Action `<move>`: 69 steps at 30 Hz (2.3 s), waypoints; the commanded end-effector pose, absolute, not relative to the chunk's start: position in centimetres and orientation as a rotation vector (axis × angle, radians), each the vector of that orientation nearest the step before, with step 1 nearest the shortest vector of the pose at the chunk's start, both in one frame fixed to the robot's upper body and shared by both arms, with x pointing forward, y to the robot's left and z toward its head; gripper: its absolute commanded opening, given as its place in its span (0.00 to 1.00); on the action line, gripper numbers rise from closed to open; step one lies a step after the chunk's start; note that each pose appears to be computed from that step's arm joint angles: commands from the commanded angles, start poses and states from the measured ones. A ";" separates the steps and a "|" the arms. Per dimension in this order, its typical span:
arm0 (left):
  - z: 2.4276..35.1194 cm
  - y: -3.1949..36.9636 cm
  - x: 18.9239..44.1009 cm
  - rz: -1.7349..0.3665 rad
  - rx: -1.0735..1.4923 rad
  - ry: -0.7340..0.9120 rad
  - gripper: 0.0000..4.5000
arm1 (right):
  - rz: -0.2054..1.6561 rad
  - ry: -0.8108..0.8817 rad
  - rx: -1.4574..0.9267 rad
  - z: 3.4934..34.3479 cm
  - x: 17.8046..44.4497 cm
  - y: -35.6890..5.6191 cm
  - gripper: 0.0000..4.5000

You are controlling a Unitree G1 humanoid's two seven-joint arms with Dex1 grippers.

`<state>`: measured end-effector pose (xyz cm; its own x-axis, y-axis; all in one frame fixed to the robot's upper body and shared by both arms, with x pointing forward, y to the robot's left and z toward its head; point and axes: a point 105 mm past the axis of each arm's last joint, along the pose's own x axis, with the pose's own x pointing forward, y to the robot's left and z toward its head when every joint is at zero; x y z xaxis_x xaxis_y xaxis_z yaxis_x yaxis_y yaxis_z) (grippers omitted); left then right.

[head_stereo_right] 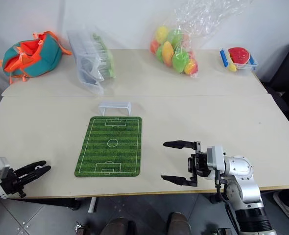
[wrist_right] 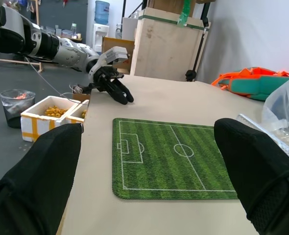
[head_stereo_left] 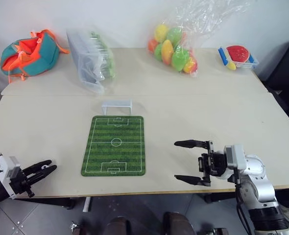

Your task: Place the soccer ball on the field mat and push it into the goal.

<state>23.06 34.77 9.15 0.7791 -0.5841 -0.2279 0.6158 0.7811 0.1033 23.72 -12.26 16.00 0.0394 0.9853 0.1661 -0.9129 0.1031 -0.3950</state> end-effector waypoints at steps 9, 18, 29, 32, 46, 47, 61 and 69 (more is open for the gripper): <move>16.8 22.1 26.7 -1.225 0.438 -0.030 0.19 | 1.482 -0.383 -0.256 16.7 22.7 -14.9 1.00; 13.1 18.0 26.8 -1.431 0.504 0.044 0.19 | 1.470 -0.426 -0.207 16.9 21.1 -12.8 1.00; 11.0 17.0 27.5 -1.426 0.475 0.067 0.19 | 1.363 -0.439 -0.189 17.0 22.1 -12.2 1.00; 10.5 16.7 27.6 -1.424 0.467 0.076 0.19 | 1.350 -0.404 -0.218 16.7 22.2 -13.1 1.00; 9.4 16.4 27.4 -1.432 0.442 0.088 0.19 | 1.305 -0.370 -0.256 17.2 22.6 -14.3 1.00; 9.3 16.3 27.4 -1.434 0.436 0.088 0.19 | 1.305 -0.372 -0.255 17.3 22.6 -14.1 1.00; 10.2 15.9 27.4 -1.430 0.383 0.003 0.67 | 1.314 -0.358 -0.213 17.3 22.3 -13.6 1.00; 10.4 16.2 27.6 -1.408 0.394 -0.012 0.67 | 1.322 -0.351 -0.197 16.8 22.1 -13.5 1.00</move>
